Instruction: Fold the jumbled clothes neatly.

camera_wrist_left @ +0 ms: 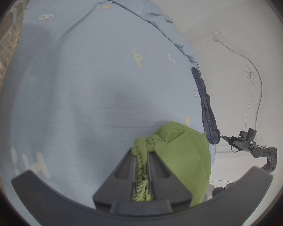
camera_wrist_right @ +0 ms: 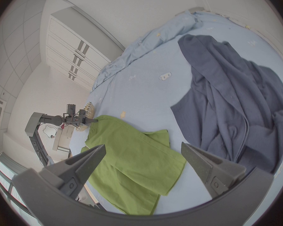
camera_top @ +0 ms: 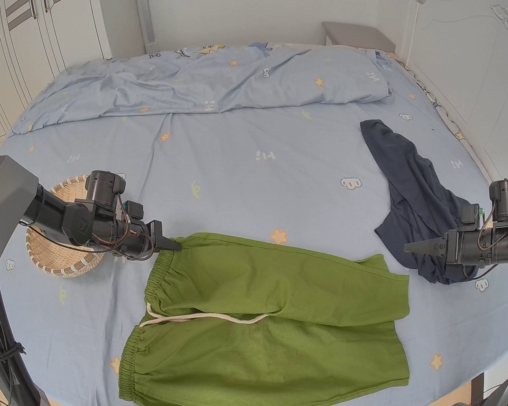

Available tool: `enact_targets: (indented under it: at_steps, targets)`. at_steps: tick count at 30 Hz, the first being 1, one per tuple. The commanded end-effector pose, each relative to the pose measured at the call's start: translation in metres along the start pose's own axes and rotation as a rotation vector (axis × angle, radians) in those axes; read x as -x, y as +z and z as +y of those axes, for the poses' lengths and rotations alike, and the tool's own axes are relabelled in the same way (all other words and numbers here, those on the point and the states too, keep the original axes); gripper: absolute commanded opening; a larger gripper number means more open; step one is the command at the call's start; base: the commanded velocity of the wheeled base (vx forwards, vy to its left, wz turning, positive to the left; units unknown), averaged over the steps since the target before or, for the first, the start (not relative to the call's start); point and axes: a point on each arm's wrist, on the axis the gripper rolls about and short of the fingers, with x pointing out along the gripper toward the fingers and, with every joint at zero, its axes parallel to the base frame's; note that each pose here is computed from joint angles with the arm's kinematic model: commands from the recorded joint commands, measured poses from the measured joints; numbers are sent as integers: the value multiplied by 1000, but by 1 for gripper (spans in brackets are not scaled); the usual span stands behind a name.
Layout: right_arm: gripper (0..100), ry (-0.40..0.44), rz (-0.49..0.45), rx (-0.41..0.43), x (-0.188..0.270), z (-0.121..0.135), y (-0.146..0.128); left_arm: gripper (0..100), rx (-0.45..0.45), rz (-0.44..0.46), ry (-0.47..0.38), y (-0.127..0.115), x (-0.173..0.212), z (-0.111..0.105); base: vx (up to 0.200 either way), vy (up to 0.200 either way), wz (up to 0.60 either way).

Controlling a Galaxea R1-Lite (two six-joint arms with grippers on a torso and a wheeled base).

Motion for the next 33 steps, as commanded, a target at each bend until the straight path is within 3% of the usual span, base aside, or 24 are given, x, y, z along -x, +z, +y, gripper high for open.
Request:
enact_targets:
  at_steps: [1, 8, 17, 33]
  targets:
    - [100, -19, 45, -58, -6, -13, -12, 0, -5, -30, 2, 3, 13, -3, 0, 0, 0]
    - [100, -39, 122, -136, -30, -41, -30, 0, -7, -28, 0, 3, 12, -4, 0, 0, 0]
    - [100, -20, 184, -142, -49, -41, -40, 0, -6, -33, 1, 4, 14, -4, 0, 0, 0]
    - [100, -14, 177, -133, -63, -50, -42, 0, -7, -35, 0, 4, 14, -4, 0, 0, 0]
